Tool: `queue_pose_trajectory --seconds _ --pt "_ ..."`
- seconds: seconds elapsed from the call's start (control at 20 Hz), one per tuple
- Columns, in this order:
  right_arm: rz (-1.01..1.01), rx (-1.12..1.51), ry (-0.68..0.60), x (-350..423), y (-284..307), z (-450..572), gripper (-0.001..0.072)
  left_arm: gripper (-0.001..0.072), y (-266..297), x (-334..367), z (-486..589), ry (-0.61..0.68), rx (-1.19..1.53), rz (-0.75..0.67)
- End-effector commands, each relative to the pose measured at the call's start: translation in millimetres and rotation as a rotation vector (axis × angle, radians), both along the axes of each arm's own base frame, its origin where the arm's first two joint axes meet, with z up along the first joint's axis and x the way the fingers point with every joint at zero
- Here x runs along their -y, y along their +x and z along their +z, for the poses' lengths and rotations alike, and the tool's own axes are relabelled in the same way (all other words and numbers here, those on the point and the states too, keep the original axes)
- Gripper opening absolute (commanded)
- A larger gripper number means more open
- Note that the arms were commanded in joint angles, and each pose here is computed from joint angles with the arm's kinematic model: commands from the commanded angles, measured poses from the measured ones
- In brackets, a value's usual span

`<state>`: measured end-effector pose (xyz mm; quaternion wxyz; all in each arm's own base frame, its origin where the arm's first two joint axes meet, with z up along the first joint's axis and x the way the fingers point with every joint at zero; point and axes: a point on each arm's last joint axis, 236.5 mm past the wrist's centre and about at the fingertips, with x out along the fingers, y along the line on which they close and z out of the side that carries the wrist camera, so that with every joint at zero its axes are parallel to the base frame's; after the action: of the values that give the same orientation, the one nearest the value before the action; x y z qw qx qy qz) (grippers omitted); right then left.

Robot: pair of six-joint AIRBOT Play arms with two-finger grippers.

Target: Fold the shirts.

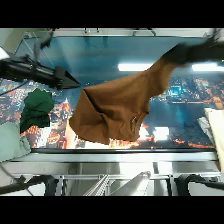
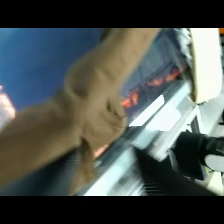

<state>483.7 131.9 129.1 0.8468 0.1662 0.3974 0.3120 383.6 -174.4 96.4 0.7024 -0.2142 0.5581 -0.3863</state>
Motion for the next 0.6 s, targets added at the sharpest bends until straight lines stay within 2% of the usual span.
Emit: queue_pose_trajectory --seconds 0.0,0.15,0.2,0.4,0.55 --pt "-0.023 -0.258 0.024 -6.7 17.6 -122.0 0.0469 0.0716 35.0 -28.9 -76.5 0.002 -0.138 0.084" --pt "-0.028 -0.345 0.045 22.3 6.8 -137.4 0.0433 0.0715 29.8 -45.3 -75.5 -0.07 -0.23 0.039" --pt "-0.008 -0.386 0.06 31.0 -4.5 -137.1 0.0344 0.0715 19.9 -47.3 -75.4 -0.081 -0.265 0.011" --pt "0.121 -0.665 0.145 27.5 -90.8 -161.0 0.0342 0.0714 -37.2 -23.5 -91.0 -0.091 -0.387 -0.071" --pt "0.13 -0.806 0.17 2.8 -163.4 -189.5 0.0342 0.0714 -93.4 -8.4 -119.4 0.019 -0.476 -0.162"
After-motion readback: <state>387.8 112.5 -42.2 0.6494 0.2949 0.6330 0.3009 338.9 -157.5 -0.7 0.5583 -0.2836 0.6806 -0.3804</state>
